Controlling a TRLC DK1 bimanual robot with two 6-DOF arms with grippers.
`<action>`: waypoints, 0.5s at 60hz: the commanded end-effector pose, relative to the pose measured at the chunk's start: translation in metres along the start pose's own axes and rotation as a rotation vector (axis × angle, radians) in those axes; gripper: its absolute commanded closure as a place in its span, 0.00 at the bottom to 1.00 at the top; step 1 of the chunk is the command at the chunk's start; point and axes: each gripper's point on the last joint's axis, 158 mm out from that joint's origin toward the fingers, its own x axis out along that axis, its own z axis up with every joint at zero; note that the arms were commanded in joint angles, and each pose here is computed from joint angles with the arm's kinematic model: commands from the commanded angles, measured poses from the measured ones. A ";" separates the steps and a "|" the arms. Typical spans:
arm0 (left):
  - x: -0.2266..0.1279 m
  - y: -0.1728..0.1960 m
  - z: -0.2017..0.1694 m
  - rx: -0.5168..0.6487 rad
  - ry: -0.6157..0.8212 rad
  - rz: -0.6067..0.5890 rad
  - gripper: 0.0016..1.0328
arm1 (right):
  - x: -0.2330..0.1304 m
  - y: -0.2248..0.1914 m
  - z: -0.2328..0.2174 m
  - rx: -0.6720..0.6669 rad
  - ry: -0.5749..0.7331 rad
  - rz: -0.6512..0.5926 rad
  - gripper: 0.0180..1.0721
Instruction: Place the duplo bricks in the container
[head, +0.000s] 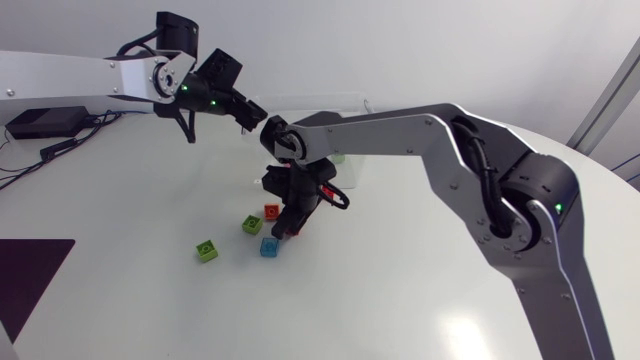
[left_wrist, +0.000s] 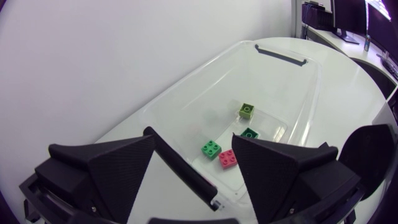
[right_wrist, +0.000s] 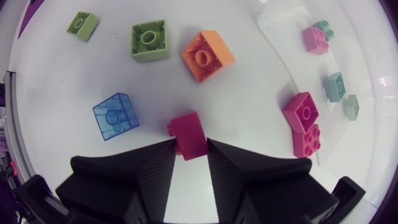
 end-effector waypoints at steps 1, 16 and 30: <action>-0.019 0.005 0.009 0.018 -0.036 0.010 0.15 | -0.004 0.009 -0.009 -0.015 0.015 -0.001 0.86; -0.061 -0.004 0.015 0.033 -0.067 0.029 0.13 | -0.083 -0.007 0.004 0.036 -0.121 -0.070 0.87; -0.093 -0.049 -0.027 0.069 -0.013 -0.043 0.13 | -0.164 -0.054 0.033 0.168 -0.296 -0.155 0.86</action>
